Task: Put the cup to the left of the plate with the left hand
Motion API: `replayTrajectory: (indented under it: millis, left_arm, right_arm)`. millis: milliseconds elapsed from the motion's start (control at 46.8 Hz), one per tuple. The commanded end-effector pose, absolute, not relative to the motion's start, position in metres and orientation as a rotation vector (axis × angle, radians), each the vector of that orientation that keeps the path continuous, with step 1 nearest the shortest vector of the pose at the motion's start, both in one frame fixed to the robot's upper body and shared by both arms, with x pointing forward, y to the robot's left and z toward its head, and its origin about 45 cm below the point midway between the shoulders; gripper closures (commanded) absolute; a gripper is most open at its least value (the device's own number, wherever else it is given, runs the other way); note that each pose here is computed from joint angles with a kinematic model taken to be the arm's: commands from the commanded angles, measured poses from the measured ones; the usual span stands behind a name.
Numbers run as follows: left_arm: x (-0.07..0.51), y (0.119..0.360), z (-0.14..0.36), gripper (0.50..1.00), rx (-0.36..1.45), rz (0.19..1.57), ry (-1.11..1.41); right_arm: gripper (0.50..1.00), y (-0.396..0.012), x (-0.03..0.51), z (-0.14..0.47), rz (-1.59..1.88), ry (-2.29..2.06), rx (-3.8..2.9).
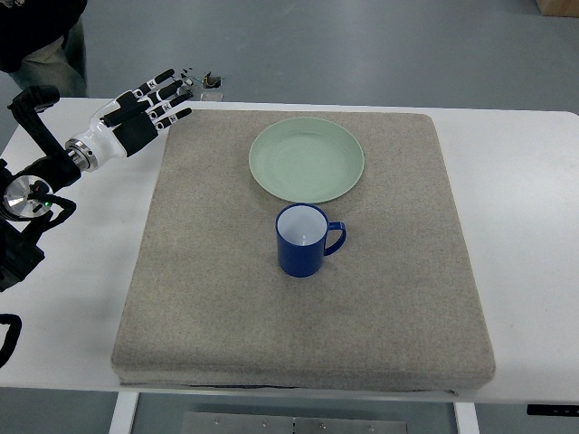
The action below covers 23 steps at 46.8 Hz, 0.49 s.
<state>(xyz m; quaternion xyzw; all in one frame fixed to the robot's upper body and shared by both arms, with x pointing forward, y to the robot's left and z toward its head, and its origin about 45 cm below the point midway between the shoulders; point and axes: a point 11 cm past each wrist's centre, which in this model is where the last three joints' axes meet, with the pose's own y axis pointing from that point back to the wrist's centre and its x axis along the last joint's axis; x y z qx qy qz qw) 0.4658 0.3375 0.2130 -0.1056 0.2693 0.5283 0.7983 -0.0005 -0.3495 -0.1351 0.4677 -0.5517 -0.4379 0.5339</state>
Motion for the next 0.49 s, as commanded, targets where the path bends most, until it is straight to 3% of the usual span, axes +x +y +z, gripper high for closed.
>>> replayTrajectory:
  millis: [0,471]
  left_arm:
    - [0.4655,0.3367,0.2119,0.501,-0.218,1.132,0.577]
    - [0.4653,0.3373,0.2123,0.501,-0.239,1.136,0.577]
  right_arm:
    - [0.566,-0.3493,-0.0005,-0.1352,-1.044,-1.315,1.115]
    - [0.566,-0.3493,-0.0005,-0.1352,-1.044,-1.315,1.115]
